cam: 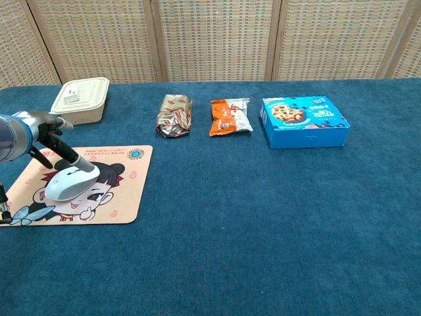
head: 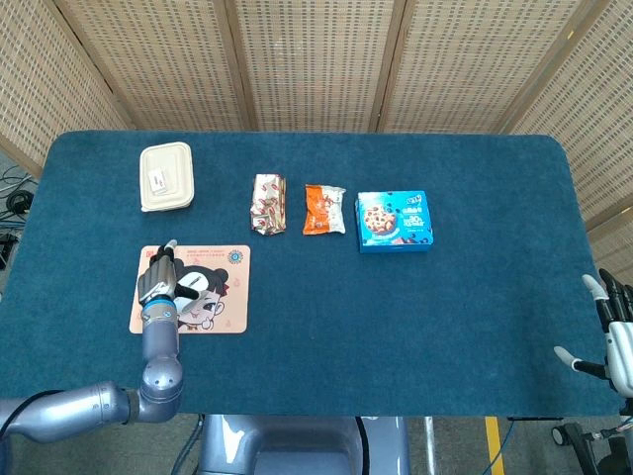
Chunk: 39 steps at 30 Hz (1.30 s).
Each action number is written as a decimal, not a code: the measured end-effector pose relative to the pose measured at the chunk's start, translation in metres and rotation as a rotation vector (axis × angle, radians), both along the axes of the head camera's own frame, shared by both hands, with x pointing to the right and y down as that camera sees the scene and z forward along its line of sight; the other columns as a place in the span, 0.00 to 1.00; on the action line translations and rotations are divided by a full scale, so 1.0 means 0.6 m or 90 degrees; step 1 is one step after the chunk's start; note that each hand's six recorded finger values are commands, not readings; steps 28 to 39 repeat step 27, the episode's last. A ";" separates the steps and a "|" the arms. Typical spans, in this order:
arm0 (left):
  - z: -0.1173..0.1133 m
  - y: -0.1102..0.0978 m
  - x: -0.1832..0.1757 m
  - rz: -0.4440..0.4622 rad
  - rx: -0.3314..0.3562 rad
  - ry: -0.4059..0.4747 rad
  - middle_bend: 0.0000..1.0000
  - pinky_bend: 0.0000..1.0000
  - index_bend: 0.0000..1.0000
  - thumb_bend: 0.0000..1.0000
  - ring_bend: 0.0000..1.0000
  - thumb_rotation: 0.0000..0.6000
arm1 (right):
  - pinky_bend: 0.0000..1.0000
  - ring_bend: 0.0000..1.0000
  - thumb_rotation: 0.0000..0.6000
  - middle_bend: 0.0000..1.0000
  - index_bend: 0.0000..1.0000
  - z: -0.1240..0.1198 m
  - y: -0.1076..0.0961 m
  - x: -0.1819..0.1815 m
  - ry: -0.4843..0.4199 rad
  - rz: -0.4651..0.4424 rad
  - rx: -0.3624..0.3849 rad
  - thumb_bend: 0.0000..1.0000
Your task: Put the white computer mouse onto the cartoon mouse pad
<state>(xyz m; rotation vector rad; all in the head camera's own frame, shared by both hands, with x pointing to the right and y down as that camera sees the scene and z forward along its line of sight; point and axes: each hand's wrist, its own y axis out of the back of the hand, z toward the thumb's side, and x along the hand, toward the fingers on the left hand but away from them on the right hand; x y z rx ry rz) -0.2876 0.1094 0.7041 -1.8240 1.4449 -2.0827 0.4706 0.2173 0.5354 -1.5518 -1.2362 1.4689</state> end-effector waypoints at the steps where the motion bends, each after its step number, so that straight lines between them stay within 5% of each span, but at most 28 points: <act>1: -0.009 -0.006 -0.003 0.002 0.023 0.006 0.00 0.21 0.00 0.00 0.00 1.00 | 0.00 0.00 1.00 0.00 0.00 0.001 0.000 -0.001 0.001 -0.001 -0.001 0.00; 9: -0.092 -0.058 -0.044 0.094 0.214 0.061 0.00 0.07 0.00 0.00 0.00 1.00 | 0.00 0.00 1.00 0.00 0.00 0.003 0.002 -0.006 0.005 -0.007 -0.003 0.00; 13: -0.147 -0.071 -0.081 0.206 0.318 0.070 0.00 0.06 0.00 0.00 0.00 1.00 | 0.00 0.00 1.00 0.00 0.00 0.007 0.004 -0.012 0.013 -0.016 -0.006 0.00; 16: -0.181 -0.049 -0.120 0.304 0.356 0.068 0.00 0.02 0.00 0.00 0.00 1.00 | 0.00 0.00 1.00 0.00 0.00 0.008 0.005 -0.014 0.020 -0.018 -0.004 0.00; 19: -0.199 0.007 -0.178 0.369 0.331 0.060 0.00 0.00 0.00 0.00 0.00 1.00 | 0.00 0.00 1.00 0.00 0.00 0.007 0.005 -0.014 0.025 -0.018 -0.001 0.00; 25: -0.223 0.113 -0.263 0.384 0.262 0.031 0.00 0.00 0.00 0.00 0.00 1.00 | 0.00 0.00 1.00 0.00 0.00 0.002 0.006 -0.017 0.030 -0.020 0.008 0.00; 39: -0.223 0.124 -0.266 0.388 0.260 0.030 0.00 0.00 0.00 0.00 0.00 1.00 | 0.00 0.00 1.00 0.00 0.00 0.000 0.007 -0.017 0.030 -0.020 0.009 0.00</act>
